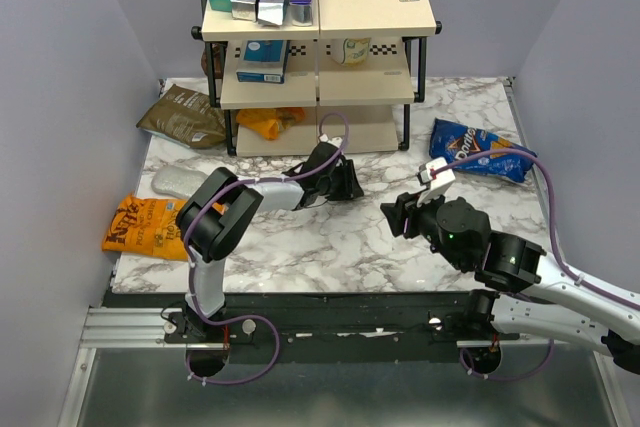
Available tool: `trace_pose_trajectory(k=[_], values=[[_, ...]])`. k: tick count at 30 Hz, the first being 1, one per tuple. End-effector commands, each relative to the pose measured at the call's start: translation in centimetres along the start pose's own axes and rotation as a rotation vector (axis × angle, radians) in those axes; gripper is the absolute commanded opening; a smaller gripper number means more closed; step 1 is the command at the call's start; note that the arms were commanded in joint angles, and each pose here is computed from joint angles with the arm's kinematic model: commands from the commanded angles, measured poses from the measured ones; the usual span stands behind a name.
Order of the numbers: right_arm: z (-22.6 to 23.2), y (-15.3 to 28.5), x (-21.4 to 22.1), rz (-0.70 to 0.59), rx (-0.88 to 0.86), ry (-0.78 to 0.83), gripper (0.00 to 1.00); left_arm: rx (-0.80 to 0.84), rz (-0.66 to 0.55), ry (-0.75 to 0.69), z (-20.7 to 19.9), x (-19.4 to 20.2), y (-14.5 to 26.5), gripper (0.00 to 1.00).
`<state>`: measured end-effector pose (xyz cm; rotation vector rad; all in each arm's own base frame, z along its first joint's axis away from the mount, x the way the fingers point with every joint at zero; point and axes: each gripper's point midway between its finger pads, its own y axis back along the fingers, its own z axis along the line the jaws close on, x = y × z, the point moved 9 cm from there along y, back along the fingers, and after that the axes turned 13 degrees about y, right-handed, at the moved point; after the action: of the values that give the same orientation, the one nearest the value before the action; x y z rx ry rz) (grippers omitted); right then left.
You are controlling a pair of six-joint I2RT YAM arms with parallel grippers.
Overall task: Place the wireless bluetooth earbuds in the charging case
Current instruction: Place the charging case at the center of the board.
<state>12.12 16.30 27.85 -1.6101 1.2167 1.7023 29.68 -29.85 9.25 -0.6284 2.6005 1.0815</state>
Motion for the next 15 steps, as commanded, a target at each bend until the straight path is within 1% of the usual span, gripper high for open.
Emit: trace_pose_trajectory(k=[1, 9, 15], values=[[-0.2, 0.1, 0.2, -0.008, 0.013, -0.023, 0.57, -0.116, 0.030, -0.022, 1.7, 0.7, 0.2, 0.54], [-0.2, 0.1, 0.4, -0.005, 0.017, -0.025, 0.57, -0.148, 0.015, -0.029, 2.4, 0.0, 1.7, 0.56], [-0.2, 0.1, 0.4, -0.005, 0.016, -0.030, 0.57, -0.158, -0.006, -0.040, 2.5, -0.8, 3.7, 0.57]])
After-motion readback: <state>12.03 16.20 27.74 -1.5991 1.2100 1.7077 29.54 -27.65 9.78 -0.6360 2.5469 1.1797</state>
